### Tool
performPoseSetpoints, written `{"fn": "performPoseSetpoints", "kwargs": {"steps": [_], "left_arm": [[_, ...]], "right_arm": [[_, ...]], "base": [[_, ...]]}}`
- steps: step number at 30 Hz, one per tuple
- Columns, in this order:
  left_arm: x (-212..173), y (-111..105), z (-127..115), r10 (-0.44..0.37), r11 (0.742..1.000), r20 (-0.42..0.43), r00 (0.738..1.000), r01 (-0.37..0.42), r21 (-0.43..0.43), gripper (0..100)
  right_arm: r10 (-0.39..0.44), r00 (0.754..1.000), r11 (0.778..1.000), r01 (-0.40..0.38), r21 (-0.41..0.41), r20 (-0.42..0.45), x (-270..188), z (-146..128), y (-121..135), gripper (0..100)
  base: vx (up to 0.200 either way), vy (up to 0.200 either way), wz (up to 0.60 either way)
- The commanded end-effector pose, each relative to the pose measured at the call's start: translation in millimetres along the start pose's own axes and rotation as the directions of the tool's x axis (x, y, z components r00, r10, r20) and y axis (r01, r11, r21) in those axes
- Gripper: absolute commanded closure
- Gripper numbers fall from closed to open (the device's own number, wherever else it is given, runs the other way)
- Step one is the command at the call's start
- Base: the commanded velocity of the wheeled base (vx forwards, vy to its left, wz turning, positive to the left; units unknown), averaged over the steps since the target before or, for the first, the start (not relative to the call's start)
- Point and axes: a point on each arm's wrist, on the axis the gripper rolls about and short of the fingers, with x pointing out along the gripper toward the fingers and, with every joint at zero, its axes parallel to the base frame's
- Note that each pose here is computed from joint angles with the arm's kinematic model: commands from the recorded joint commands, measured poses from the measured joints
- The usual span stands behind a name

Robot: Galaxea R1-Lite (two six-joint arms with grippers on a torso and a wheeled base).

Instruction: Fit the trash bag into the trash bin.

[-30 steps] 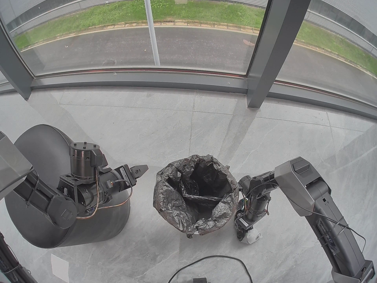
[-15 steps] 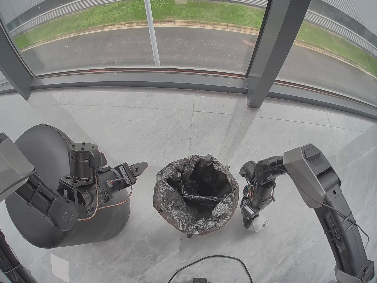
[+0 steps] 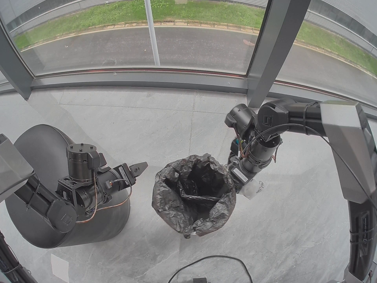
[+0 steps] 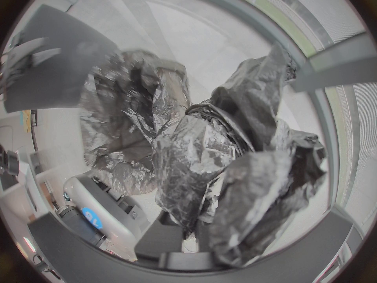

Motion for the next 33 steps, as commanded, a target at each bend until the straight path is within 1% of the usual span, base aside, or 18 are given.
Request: {"fn": "performPoseSetpoints", "kwargs": {"steps": [1, 5, 6, 7, 9, 11, 13, 14, 17, 18, 20, 21, 23, 24, 29, 32, 33], "left_arm": [[-1.6, 0.3, -0.5, -0.005, 1.000, 0.008, 1.000, 0.005, 0.001, 0], [-1.8, 0.1, -1.0, -0.007, 1.000, 0.008, 1.000, 0.007, 0.002, 0], [-1.8, 0.1, -1.0, -0.007, 1.000, 0.008, 1.000, 0.007, 0.002, 0], [-1.8, 0.5, -0.8, -0.006, 1.000, 0.009, 1.000, 0.006, 0.001, 0], [-1.8, 0.5, -0.8, -0.006, 1.000, 0.009, 1.000, 0.006, 0.001, 0], [-0.7, 0.9, -1.4, -0.004, 1.000, 0.006, 1.000, 0.004, 0.001, 0], [-0.4, 1.0, -1.7, -0.005, 1.000, 0.004, 1.000, 0.005, 0.001, 0], [0.7, 1.0, -2.6, -0.004, 1.000, 0.001, 1.000, 0.004, 0.002, 0], [0.8, 1.5, -3.3, -0.002, 1.000, -0.002, 1.000, 0.002, 0.002, 0], [0.5, 0.5, -3.5, -0.004, 1.000, -0.001, 1.000, 0.004, 0.002, 0], [-0.3, 0.3, -3.2, -0.006, 1.000, -0.001, 1.000, 0.006, 0.002, 0], [-0.3, 0.3, -3.2, -0.005, 1.000, 0.000, 1.000, 0.005, 0.002, 0], [0.0, 0.5, -3.5, -0.004, 1.000, -0.001, 1.000, 0.004, 0.002, 0], [0.5, 0.5, -3.5, -0.004, 1.000, -0.001, 1.000, 0.004, 0.002, 0], [-0.1, 0.1, -2.8, -0.006, 1.000, 0.001, 1.000, 0.006, 0.002, 0], [0.2, 0.3, -3.2, -0.005, 1.000, 0.000, 1.000, 0.005, 0.003, 0], [0.5, 0.5, -3.5, -0.004, 1.000, -0.001, 1.000, 0.004, 0.003, 0]], "right_arm": [[0.002, 0.984, 0.994, 0.017, -0.104, 0.181, -111.0, -7.7, 64.3, 100], [-0.022, 0.989, 0.998, 0.031, -0.060, 0.145, -95.3, -4.6, 72.6, 100], [-0.022, 0.989, 0.998, 0.031, -0.060, 0.145, -95.3, -4.6, 72.6, 100], [-0.045, 0.988, 0.998, 0.053, -0.046, 0.144, -92.7, -3.5, 72.3, 100], [-0.050, 0.987, 0.997, 0.058, -0.047, 0.150, -93.4, -3.2, 72.0, 100], [-0.050, 0.981, 0.998, 0.058, -0.039, 0.188, -97.1, -0.3, 70.4, 100], [-0.050, 0.980, 0.998, 0.058, -0.037, 0.194, -97.8, 0.0, 70.2, 100], [-0.039, 0.979, 0.999, 0.045, -0.027, 0.201, -100.6, -0.5, 70.3, 100], [-0.035, 0.980, 0.999, 0.040, -0.020, 0.196, -98.9, -0.3, 72.1, 100], [-0.025, 0.984, 1.000, 0.021, 0.021, 0.179, -91.1, 1.1, 77.1, 100], [0.003, 0.988, 0.999, -0.009, 0.037, 0.155, -78.9, 3.1, 82.6, 100], [0.043, 0.989, 0.997, -0.052, 0.054, 0.144, -71.3, 4.6, 86.5, 100], [0.055, 0.989, 0.996, -0.064, 0.059, 0.141, -69.5, 4.9, 87.9, 100], [0.090, 0.989, 0.992, -0.100, 0.080, 0.118, -59.0, 5.9, 99.1, 100], [0.091, 0.994, 0.987, -0.098, 0.125, 0.065, -21.4, 10.0, 113.3, 100], [0.089, 0.993, 0.986, -0.099, 0.134, 0.075, -11.0, 13.2, 114.5, 100], [0.088, 0.990, 0.983, -0.104, 0.149, 0.106, -1.9, 18.2, 114.7, 100]], "base": [[0.000, 0.000, 0.00], [0.000, 0.000, 0.00], [0.000, 0.000, 0.00], [0.000, 0.000, 0.00], [0.000, 0.000, 0.00], [0.000, 0.000, 0.00], [0.000, 0.000, 0.00], [0.000, 0.000, 0.00], [0.000, 0.000, 0.00], [0.000, 0.000, 0.00], [0.000, 0.000, 0.00], [0.000, 0.000, 0.00], [0.000, 0.000, 0.00], [0.000, 0.000, 0.00], [0.000, 0.000, 0.00], [0.000, 0.000, 0.00], [0.000, 0.000, 0.00]]}}
